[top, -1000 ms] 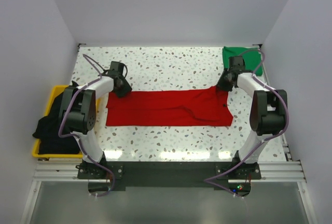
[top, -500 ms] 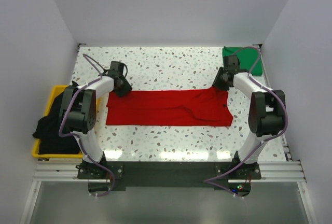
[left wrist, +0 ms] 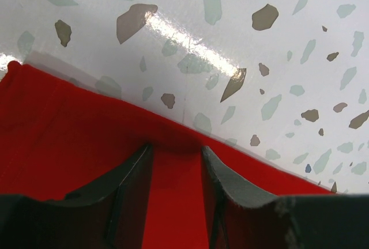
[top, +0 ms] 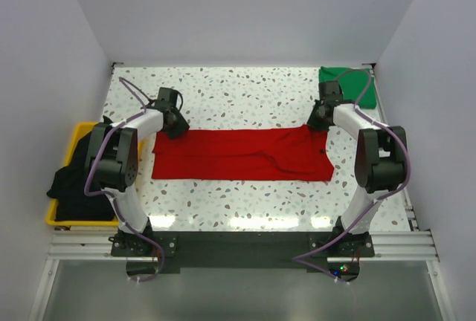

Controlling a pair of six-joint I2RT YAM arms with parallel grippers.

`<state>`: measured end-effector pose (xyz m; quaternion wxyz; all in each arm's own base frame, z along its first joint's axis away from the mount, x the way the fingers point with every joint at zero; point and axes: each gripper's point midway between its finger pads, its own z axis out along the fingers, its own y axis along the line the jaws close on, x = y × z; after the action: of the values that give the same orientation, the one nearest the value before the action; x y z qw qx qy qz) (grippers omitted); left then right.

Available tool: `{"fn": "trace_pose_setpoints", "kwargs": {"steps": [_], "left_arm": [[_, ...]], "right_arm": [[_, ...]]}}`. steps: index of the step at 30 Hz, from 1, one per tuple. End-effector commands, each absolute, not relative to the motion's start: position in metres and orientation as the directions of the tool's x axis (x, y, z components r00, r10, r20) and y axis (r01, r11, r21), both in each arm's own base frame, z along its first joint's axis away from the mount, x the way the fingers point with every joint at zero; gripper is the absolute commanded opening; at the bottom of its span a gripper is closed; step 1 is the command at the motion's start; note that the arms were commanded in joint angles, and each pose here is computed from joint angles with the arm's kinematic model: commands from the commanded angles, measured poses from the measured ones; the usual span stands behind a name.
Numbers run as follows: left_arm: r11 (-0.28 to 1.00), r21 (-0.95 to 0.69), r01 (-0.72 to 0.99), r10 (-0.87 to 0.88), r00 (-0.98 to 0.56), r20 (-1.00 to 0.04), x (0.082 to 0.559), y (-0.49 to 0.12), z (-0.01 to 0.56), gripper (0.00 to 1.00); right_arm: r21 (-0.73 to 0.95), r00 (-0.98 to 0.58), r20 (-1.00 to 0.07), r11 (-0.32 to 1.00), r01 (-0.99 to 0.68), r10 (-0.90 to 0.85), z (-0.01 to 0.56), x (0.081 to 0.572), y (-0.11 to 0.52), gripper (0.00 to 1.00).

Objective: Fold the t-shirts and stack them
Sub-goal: Fold the tshirt

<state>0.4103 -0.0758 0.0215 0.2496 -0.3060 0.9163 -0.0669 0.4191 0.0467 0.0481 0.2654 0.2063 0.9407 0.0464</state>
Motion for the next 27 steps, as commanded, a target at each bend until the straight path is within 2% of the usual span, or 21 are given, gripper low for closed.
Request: {"fn": "trace_pose_setpoints", "kwargs": {"steps": [1,9,19,24,27], "left_arm": [[0.787,-0.26,-0.56,-0.614,-0.67,-0.417,0.414,-0.068,0.013,0.43],[0.777,-0.258,-0.575,-0.627,-0.663,-0.41,0.411,-0.062,0.011,0.43],[0.777,-0.288,-0.559,-0.628,-0.66,-0.414,0.416,-0.065,0.019,0.43],[0.796,-0.327,-0.509,-0.605,-0.658,-0.448,0.431,-0.07,0.042,0.45],[0.806,-0.353,-0.475,-0.592,-0.647,-0.481,0.44,-0.072,0.063,0.48]], "right_arm": [[0.174,-0.743,-0.521,0.904,0.391,0.421,0.066,0.424,0.033,0.0],[0.17,-0.695,-0.56,0.884,0.435,0.45,0.088,0.408,0.008,0.0],[0.127,-0.74,-0.497,0.882,0.453,0.452,0.049,0.386,0.007,0.0],[0.114,-0.75,-0.476,0.878,0.465,0.459,0.039,0.385,0.006,0.0],[0.124,-0.741,-0.487,0.877,0.465,0.462,0.048,0.388,0.004,0.07]]}}
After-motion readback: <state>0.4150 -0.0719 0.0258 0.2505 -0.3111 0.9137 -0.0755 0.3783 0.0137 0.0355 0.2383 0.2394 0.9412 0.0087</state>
